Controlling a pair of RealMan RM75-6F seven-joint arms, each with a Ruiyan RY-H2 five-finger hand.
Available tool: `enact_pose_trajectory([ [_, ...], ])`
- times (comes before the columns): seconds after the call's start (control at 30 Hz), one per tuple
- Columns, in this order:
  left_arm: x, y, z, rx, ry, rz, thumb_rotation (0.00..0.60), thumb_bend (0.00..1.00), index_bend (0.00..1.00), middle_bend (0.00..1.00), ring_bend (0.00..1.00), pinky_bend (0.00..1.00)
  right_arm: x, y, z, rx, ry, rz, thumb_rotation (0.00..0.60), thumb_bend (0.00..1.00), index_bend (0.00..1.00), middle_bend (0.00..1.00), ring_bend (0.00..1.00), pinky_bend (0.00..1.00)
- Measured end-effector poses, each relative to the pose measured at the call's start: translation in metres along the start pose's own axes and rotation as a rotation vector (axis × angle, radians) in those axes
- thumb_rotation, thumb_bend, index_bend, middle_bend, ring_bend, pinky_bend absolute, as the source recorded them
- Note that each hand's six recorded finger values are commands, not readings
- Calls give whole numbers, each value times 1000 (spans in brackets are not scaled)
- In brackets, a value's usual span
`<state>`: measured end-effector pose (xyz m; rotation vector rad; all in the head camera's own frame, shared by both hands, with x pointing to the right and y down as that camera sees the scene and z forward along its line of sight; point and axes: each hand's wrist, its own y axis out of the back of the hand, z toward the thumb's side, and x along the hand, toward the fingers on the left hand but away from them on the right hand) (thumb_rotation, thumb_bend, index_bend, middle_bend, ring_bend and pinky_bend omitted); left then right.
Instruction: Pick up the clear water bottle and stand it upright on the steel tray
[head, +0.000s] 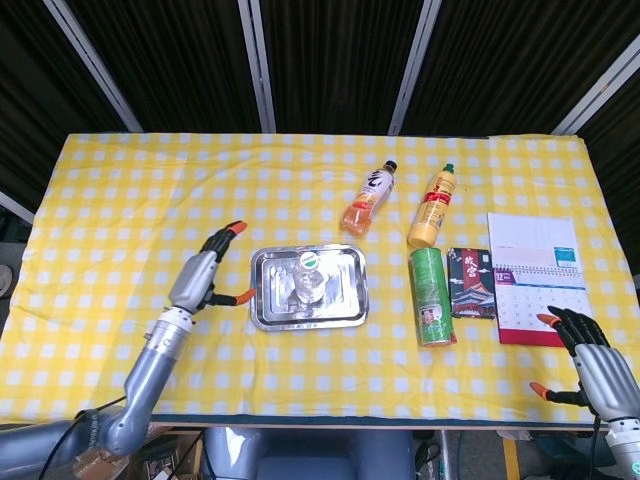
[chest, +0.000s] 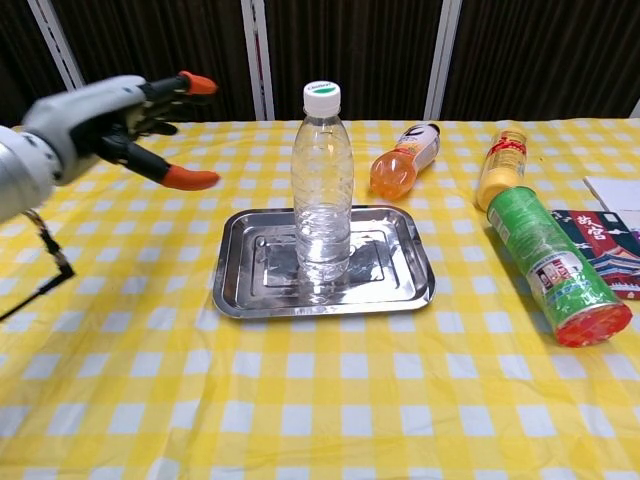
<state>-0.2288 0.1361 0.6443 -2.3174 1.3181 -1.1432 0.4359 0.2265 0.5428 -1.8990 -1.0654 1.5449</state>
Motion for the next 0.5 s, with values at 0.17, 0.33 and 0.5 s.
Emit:
enact_pose_trajectory([
  [0.17, -54, 87, -42, 252, 142, 120, 600, 315, 66, 8, 0, 0, 3, 0, 5, 4, 14, -2, 600, 157, 178, 97, 43, 45],
  [0.33, -122, 155, -80, 512, 254, 329, 600, 324, 88, 10, 0, 0, 2, 0, 5, 48, 13, -10, 600, 158, 178, 97, 43, 45],
  [0.5, -172, 183, -118, 744, 324, 447, 600, 324, 88, 12, 0, 0, 1, 3, 6, 133, 1, -48, 600, 157, 178, 97, 43, 45],
])
